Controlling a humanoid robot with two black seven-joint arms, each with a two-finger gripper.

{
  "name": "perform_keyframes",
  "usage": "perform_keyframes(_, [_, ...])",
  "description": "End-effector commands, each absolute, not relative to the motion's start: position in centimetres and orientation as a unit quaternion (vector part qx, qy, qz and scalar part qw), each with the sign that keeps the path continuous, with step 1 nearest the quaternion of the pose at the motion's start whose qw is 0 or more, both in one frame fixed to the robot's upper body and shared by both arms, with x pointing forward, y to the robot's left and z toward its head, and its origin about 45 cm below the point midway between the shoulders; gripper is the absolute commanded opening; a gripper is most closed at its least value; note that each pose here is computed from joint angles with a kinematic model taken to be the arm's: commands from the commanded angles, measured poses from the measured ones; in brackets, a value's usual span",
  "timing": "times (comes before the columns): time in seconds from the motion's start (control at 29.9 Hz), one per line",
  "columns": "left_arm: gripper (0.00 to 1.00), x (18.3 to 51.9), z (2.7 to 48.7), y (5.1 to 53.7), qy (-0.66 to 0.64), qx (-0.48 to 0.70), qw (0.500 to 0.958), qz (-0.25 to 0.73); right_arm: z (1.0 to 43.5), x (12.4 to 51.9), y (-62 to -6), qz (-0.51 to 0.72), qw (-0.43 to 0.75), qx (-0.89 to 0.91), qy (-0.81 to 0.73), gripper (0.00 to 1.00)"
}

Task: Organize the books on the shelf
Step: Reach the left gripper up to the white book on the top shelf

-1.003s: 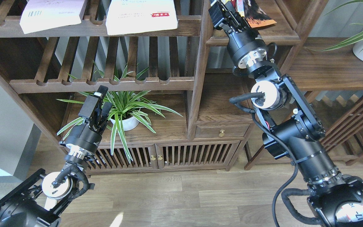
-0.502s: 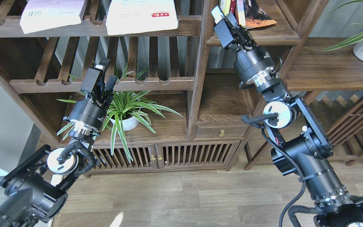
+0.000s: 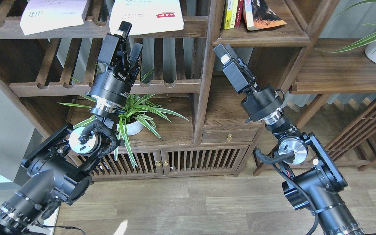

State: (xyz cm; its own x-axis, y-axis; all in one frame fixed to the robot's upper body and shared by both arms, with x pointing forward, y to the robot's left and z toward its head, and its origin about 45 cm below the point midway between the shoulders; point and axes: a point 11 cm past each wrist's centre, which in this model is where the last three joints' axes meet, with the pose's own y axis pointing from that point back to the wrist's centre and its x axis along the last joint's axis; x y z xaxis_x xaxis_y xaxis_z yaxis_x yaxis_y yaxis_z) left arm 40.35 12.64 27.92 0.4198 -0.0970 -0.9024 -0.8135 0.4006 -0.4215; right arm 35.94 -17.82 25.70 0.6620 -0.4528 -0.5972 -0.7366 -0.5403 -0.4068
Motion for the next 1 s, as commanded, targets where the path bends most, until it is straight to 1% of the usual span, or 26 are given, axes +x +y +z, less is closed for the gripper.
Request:
perform_keyframes(0.0, [0.98,40.5,28.6,12.2,0.470,-0.481,0.696,0.251,25.7,35.8,-17.4,0.221,0.333,-0.849,0.346,0.62])
perform_keyframes(0.27, [0.98,40.9,28.6,12.2,0.472,-0.473,0.697,0.260,26.3,36.1,-17.2,0.215,0.333,-0.852,0.341,0.62])
perform_keyframes(0.4, [0.98,41.2,28.1,12.3,0.480,-0.462,0.691,0.281,27.4,36.6,-16.9,0.204,0.337,-0.857,0.333,0.62])
perform_keyframes(0.54, [0.98,40.9,27.6,12.0,0.485,-0.457,0.690,0.281,28.3,36.9,-16.6,0.196,0.341,-0.860,0.326,0.62])
perform_keyframes(0.84, [0.98,41.6,27.2,11.9,0.500,-0.445,0.676,0.310,28.5,37.0,-16.6,0.194,0.341,-0.860,0.325,0.62])
perform_keyframes(0.97, [0.98,42.0,27.8,11.9,0.498,-0.446,0.674,0.314,28.5,37.0,-16.6,0.194,0.341,-0.860,0.325,0.62])
